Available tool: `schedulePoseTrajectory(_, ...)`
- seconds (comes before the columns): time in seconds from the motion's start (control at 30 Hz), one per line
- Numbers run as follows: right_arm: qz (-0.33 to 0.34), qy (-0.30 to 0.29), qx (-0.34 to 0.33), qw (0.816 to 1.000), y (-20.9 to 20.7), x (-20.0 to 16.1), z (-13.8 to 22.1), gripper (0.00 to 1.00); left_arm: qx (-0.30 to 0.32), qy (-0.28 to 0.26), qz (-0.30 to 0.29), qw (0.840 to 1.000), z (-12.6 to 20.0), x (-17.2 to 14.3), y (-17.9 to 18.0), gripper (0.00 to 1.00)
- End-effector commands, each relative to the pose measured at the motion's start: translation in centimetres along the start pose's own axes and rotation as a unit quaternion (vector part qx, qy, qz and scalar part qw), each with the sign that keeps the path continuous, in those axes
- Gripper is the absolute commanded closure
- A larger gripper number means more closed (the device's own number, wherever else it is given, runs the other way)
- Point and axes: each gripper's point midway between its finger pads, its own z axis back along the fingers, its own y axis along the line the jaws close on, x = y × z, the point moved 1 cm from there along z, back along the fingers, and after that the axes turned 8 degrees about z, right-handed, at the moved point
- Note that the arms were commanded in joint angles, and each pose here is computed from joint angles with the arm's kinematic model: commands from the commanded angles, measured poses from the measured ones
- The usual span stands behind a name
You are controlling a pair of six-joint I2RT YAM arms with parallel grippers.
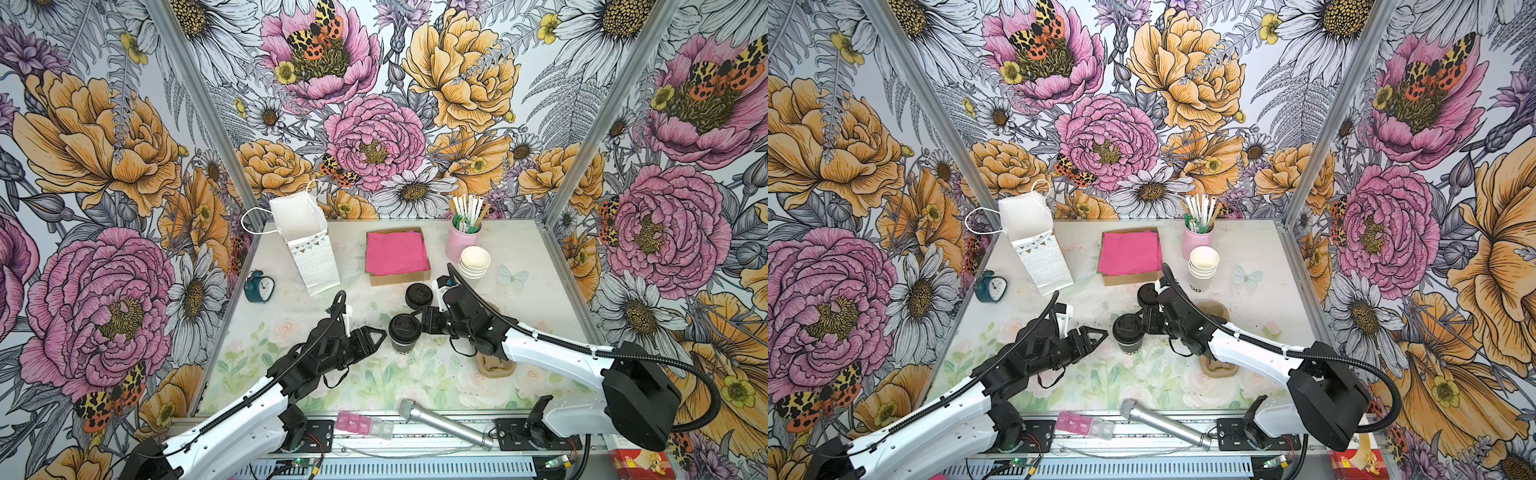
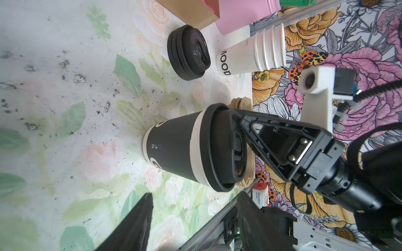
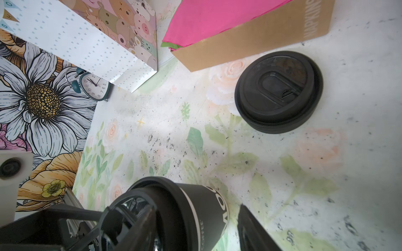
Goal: Pack a coffee takeout order
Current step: Close the lid on the coffee cup.
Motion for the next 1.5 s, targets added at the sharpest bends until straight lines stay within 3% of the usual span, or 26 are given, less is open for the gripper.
schedulePoseTrajectory(0.0, 0.014, 0.009, -0.018, 1.0, -0.4, -0.7, 0.6, 0.39, -0.049, 0.014, 0.034, 0.998, -0.1, -0.6, -1.3, 0.4)
schedulePoseTrajectory(0.27, 0.016, -0.007, 0.001, 1.0, 0.8, 0.5, 1.4, 0.38, -0.074, 0.024, 0.051, 0.996, -1.1, -1.7, -1.7, 0.45)
schedulePoseTrajectory(0.63, 0.024, 0.016, 0.003, 1.0, 1.7, -1.4, 0.6, 0.38, -0.09, 0.019, 0.039, 0.995, -1.9, -1.6, -2.5, 0.43)
schedulePoseTrajectory(0.97, 0.021, 0.029, 0.0, 0.999, 1.9, -2.5, 0.2, 0.38, -0.033, 0.04, 0.046, 0.998, -3.7, -2.5, 0.5, 0.48)
schedulePoseTrajectory(1.23, 0.018, 0.047, -0.006, 0.999, 1.5, -4.0, -0.3, 0.38, 0.015, 0.038, 0.051, 0.998, -4.6, -2.9, 3.4, 0.62)
schedulePoseTrajectory(1.47, 0.006, 0.067, -0.023, 0.997, 0.1, -5.8, -0.6, 0.38, 0.043, 0.037, 0.048, 0.997, -5.1, -3.3, 4.9, 0.66)
